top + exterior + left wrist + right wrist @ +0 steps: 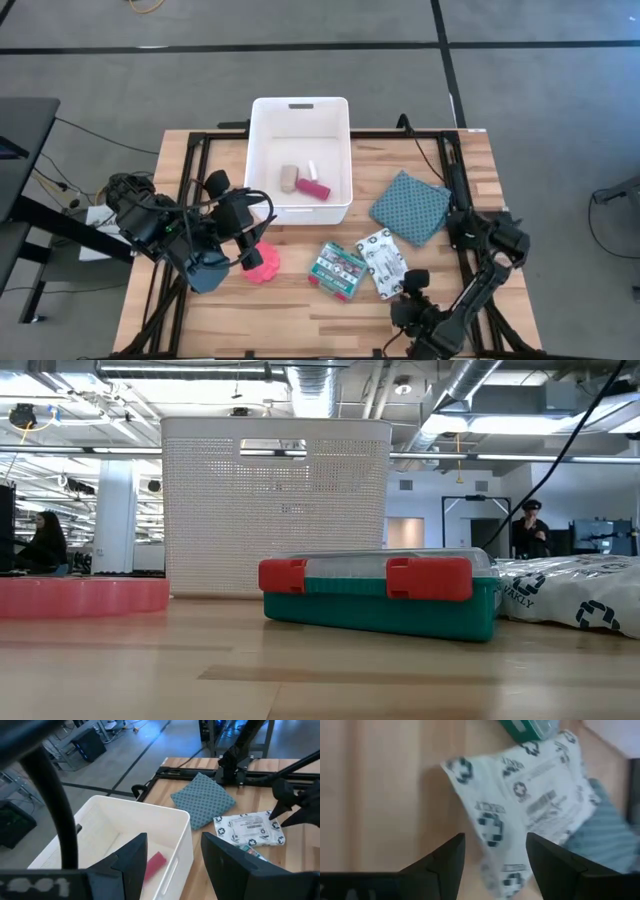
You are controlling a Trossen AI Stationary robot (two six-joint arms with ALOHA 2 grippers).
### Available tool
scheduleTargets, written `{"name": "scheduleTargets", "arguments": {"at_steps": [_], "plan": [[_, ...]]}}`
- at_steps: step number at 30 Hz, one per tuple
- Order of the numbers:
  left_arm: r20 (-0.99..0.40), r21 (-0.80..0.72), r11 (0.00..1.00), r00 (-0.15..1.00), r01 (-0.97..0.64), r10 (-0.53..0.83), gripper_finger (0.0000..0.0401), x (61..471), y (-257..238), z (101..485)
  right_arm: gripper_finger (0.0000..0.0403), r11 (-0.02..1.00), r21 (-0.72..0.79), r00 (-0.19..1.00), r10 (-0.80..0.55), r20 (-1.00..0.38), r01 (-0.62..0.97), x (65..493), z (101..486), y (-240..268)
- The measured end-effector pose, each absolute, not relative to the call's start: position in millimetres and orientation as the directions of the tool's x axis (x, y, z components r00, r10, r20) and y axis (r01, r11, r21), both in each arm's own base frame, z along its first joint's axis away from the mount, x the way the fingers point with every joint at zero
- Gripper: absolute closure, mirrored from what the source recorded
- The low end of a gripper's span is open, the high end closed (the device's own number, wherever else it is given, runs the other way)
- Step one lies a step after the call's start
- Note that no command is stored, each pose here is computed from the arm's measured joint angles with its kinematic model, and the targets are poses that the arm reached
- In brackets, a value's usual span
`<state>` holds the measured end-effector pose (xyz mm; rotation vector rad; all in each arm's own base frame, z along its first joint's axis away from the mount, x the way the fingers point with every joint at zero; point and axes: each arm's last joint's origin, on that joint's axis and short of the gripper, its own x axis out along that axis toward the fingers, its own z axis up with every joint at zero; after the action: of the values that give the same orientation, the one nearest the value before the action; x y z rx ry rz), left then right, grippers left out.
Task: Pick & place medical supplies in basket/bin
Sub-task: Put the mailer bag into the white bin
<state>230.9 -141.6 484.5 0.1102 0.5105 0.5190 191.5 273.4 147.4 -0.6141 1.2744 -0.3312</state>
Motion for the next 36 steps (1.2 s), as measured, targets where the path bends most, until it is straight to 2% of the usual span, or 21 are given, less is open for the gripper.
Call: {"name": "scheduleTargets", "arguments": {"at_steps": [7, 12, 19, 23, 36], "plan": [[-0.436, 0.206, 0.863, 0.746, -0.461, 0.503, 0.0225, 231.0, -141.4, 484.6, 0.0211, 0.680, -0.727, 0.256, -0.690, -0.677, -0.093, 193.3, 129.8, 265.3], [-0.436, 0.201, 0.863, 0.746, -0.464, 0.503, 0.0225, 231.0, -141.4, 484.6, 0.0215, 0.665, -0.746, 0.290, -0.705, -0.647, -0.046, 195.2, 128.6, 261.9], [-0.436, 0.201, 0.863, 0.746, -0.464, 0.503, 0.0225, 231.0, -141.3, 484.5, 0.0221, 0.619, -0.783, 0.331, -0.728, -0.601, -0.059, 202.9, 131.0, 255.8], [-0.436, 0.201, 0.863, 0.746, -0.464, 0.503, 0.0225, 231.0, -141.3, 484.5, 0.0226, 0.612, -0.790, 0.294, -0.747, -0.596, -0.049, 216.3, 131.2, 244.4], [-0.440, 0.199, 0.865, 0.747, -0.461, 0.499, 0.0225, 231.1, -141.5, 484.5, 0.0252, 0.605, -0.781, 0.116, -0.774, -0.622, -0.154, 262.8, 129.8, 195.0]]}}
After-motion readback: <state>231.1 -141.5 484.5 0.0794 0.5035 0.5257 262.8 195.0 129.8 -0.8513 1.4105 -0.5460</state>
